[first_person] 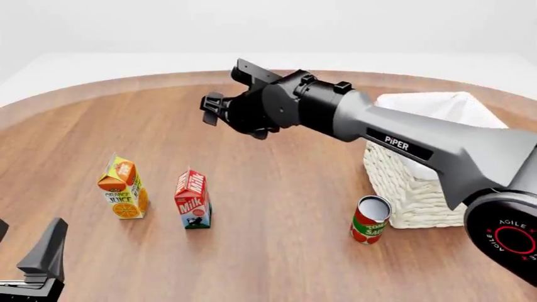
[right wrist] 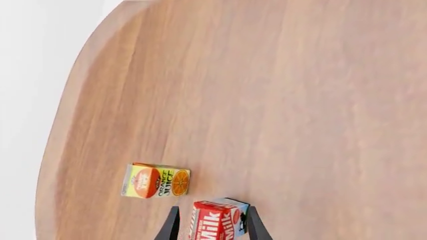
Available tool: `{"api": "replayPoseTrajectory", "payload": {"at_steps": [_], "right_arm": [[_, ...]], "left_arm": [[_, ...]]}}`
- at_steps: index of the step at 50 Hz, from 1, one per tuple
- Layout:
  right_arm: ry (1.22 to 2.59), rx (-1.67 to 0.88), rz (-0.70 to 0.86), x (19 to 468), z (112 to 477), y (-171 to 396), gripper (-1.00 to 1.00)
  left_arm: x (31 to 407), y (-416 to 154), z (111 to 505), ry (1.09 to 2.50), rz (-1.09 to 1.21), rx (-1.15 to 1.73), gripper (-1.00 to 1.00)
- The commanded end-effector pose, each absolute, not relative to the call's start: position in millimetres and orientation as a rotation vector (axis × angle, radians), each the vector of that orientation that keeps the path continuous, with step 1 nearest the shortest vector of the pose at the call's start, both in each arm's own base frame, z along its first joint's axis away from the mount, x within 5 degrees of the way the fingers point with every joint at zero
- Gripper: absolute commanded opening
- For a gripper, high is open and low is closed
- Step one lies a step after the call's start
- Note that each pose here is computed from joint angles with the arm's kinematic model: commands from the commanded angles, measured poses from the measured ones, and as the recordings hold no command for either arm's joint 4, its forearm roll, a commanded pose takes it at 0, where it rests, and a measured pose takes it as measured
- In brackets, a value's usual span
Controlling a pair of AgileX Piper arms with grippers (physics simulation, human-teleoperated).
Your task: Pick the milk and place it in the basket.
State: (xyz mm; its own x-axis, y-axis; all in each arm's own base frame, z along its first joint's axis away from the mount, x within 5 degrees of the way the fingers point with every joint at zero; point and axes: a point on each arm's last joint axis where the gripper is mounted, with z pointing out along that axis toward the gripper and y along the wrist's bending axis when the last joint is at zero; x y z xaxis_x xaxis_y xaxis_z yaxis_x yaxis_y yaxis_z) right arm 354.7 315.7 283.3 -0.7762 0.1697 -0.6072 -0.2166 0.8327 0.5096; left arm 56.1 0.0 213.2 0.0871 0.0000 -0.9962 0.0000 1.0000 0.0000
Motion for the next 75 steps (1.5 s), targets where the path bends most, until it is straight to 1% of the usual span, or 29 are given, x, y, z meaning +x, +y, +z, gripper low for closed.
{"api": "replayPoseTrajectory", "payload": {"at_steps": [1,31,75], "right_arm": [[2.375,-0.031,0.765,349.0,272.8,328.0,1.0],[2.412,0.04,0.792,338.4,245.2,329.0,1.0],[2.432,0.066,0.819,330.8,223.9,338.4,1.0]], "left_arm": [[56.1,0.0,213.2,1.484,0.0,0.0,1.0],[56.1,0.0,213.2,1.484,0.0,0.0,1.0],[56.1,0.0,213.2,1.484,0.0,0.0,1.0]]}}
